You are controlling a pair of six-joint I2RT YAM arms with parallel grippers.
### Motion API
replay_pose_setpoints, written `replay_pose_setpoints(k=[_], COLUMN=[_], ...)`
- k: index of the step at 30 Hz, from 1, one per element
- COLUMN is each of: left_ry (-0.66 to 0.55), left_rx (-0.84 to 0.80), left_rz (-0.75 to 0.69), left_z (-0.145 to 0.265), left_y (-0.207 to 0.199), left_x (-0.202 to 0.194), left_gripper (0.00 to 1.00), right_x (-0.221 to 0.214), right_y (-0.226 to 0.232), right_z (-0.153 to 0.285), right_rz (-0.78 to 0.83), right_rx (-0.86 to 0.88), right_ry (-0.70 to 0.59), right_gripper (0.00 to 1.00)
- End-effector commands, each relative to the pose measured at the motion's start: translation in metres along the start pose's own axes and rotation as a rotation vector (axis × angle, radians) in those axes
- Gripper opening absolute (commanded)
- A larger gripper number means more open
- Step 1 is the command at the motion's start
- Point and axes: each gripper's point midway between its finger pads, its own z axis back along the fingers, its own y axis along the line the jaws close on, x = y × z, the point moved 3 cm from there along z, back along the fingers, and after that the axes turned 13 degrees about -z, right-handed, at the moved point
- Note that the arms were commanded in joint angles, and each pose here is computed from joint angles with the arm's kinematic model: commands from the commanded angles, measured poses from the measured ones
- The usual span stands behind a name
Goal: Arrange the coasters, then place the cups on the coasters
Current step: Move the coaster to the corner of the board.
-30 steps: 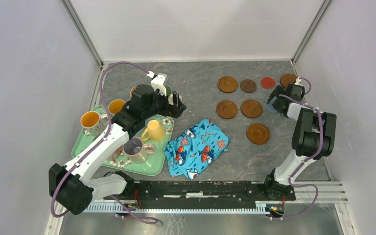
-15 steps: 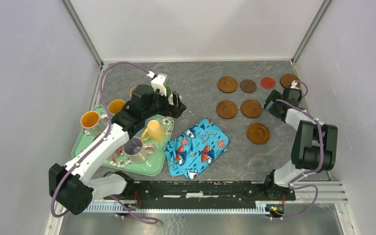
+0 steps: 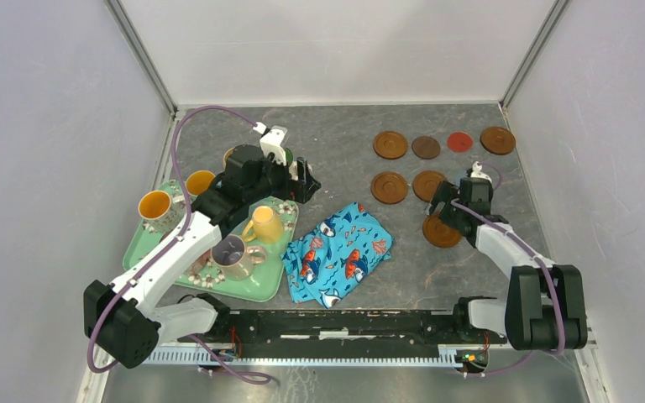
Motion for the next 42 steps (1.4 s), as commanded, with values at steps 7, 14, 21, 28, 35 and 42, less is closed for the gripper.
replay_pose_setpoints(k=[7,14,21,28,35,42], left_ry=[-0.058,-0.056,-0.053,-0.053,-0.063,-0.071], left_rx=[-0.023,-0.024,-0.027,-0.029,-0.028,-0.033], left_rz=[0.009,0.009,0.011,0.011,0.009,0.009], left_z=[0.004,0.004,0.003,0.003,0.006,0.008], left_y=[-0.004,-0.004,-0.005,-0.005,-0.005,-0.006], left_x=[0.015,0.014,0.014,0.014,0.016,0.018], left_gripper=[1.00,1.00,1.00,1.00,1.00,1.00], right_x=[-0.005,-0.026,-0.032,-0.027,0.002,0.037], right_y=[0.017,0.024,0.019,-0.002,-0.040,-0.069], right_z=[0.018,0.016,0.004,-0.004,-0.010,-0.021], right_rz=[0.019,0.027,0.032,0.042,-0.009,-0.124], right_rx=[0.030,0.045,0.001,-0.141,-0.298,-0.356], right_ry=[-0.043,0.010,0.022,-0.012,-0.119,-0.158], right_gripper=[0.98,0.98,0.98,0.98,0.98,0.98])
